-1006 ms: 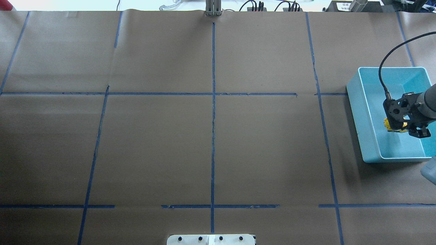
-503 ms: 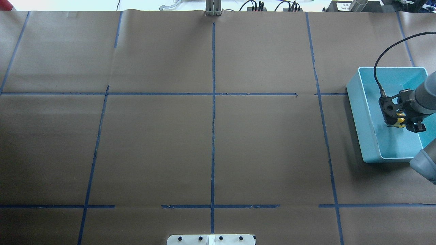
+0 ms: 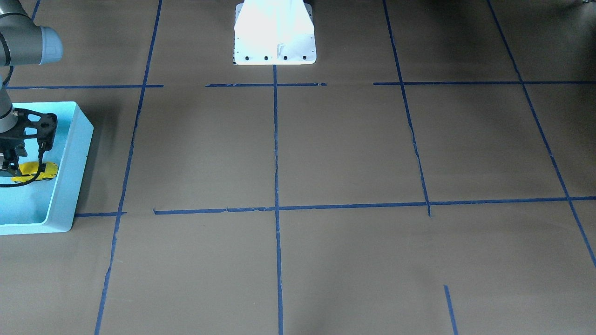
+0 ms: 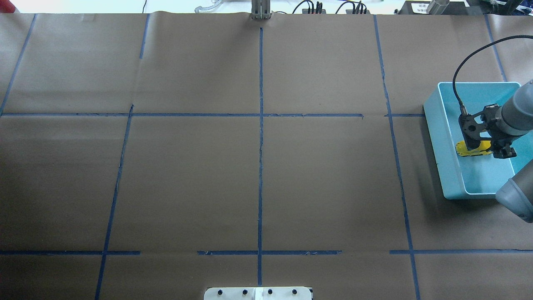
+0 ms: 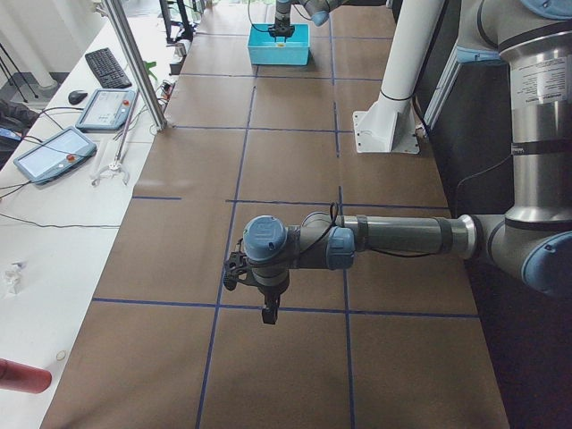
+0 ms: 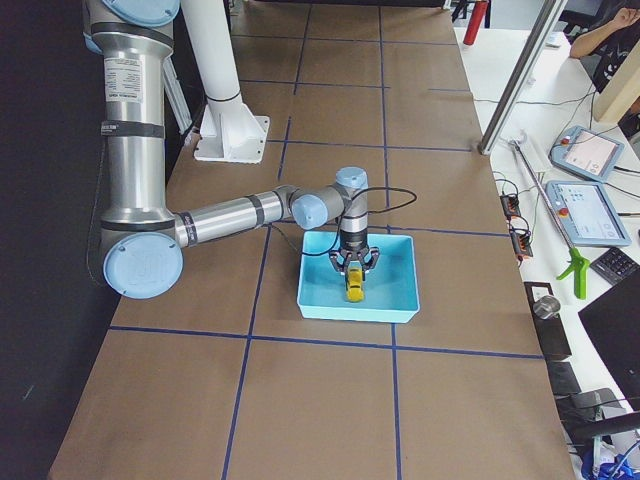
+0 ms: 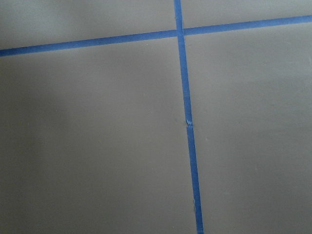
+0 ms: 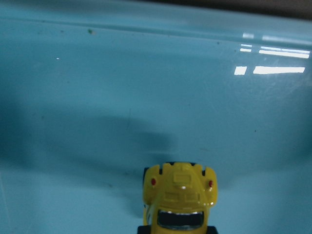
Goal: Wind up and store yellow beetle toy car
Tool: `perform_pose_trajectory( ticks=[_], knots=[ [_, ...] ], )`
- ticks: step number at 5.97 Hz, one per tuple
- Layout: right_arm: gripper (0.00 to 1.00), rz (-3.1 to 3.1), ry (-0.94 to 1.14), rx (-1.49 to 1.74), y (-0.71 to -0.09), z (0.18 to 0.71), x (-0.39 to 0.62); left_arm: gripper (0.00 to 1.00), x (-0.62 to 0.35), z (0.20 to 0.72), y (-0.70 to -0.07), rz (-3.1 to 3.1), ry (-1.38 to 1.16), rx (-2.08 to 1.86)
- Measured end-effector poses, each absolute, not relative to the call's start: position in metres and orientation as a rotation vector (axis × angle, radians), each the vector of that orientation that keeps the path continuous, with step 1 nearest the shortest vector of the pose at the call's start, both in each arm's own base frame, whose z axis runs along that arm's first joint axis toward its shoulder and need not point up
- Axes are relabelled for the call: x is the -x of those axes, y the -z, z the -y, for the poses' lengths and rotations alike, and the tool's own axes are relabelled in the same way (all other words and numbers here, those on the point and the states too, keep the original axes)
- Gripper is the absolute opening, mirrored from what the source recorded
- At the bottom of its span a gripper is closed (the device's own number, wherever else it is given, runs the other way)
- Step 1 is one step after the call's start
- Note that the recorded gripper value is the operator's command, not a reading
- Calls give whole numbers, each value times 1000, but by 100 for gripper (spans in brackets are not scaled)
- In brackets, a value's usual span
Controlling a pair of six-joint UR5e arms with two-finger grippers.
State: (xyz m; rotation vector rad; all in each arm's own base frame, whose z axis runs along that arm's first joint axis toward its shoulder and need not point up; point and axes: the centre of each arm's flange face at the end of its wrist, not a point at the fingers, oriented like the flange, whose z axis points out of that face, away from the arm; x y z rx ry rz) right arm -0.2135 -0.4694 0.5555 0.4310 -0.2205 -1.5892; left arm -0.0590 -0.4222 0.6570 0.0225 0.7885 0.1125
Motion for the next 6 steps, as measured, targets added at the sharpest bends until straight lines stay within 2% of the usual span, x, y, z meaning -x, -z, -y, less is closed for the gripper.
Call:
perform_pose_trajectory(
  ticks=[3,6],
  knots=[
    [100,421,1422,-510,-533,478,140,100,59,423,-657,-789,-113,-23],
    [100,691,933,-412,-564,459,23,100,59,423,-657,-788,-114,-23]
  ],
)
